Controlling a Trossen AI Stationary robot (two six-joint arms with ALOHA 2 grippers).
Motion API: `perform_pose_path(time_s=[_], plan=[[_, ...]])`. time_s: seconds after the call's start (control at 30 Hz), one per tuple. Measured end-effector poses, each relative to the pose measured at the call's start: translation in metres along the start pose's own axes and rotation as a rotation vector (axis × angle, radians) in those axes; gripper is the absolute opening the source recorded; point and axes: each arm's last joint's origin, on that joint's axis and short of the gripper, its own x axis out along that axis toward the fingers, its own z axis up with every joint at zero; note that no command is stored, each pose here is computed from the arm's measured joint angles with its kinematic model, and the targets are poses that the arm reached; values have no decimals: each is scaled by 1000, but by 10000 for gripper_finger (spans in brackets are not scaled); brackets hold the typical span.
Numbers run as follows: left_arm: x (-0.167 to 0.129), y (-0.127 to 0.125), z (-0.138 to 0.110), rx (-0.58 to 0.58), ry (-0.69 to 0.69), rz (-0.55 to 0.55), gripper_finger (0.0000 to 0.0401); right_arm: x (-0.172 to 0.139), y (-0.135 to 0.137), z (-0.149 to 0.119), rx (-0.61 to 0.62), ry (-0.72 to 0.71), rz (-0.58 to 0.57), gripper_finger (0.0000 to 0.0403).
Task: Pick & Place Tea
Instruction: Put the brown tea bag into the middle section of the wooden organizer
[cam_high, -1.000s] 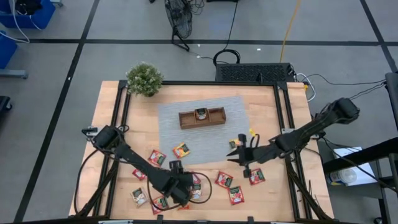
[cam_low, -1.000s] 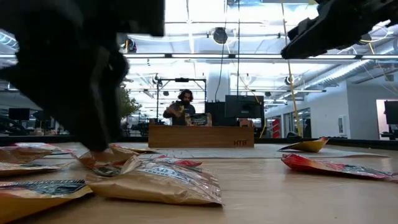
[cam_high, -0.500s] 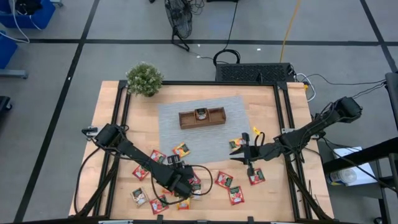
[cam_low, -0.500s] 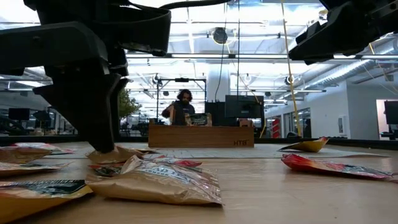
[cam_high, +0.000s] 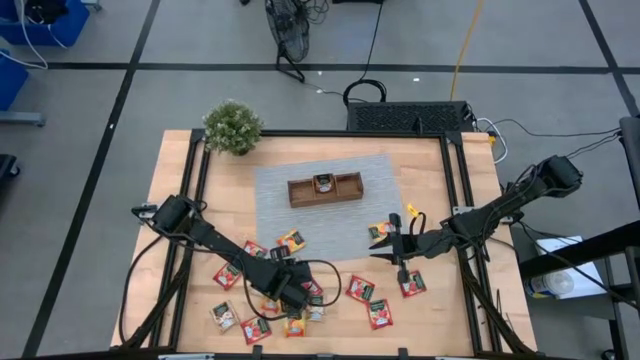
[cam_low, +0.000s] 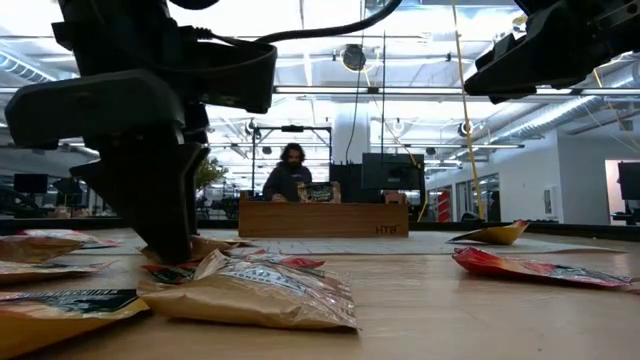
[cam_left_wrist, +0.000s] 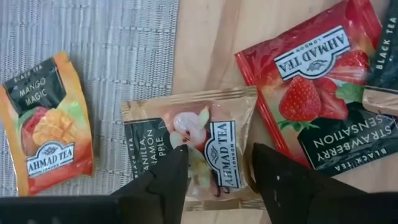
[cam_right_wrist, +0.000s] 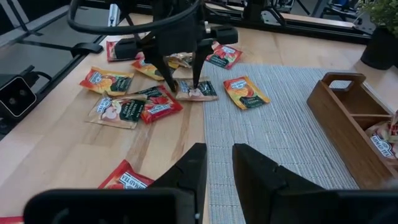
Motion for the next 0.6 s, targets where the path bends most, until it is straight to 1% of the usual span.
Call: perform_pose_path(time_s=[0.03,0.1,0.17,0.27,0.3,0.37,0.47,0.53,0.6], plan=[[0,0,0,11,3,-3,174,0,0,0,0,0,0,66],[0,-1,-1,26,8,-9,148,0,0,0,0,0,0,66],[0,-3,-3,34,16,-20,107,0,0,0,0,0,0,66],[-1,-4,-2,39,33,-44,32,0,0,0,0,0,0,66],[0,-4,-3,38,34,-44,20,0,0,0,0,0,0,65],[-3,-6,-4,51,26,-41,18,0,0,0,0,1,0,65],[-10,-8,-6,119,21,-17,16,0,0,0,0,1,-1,65],[-20,-8,-5,160,24,29,12,0,0,0,0,1,-1,63],[-37,-7,3,195,-11,99,12,0,0,0,-5,0,-1,60]])
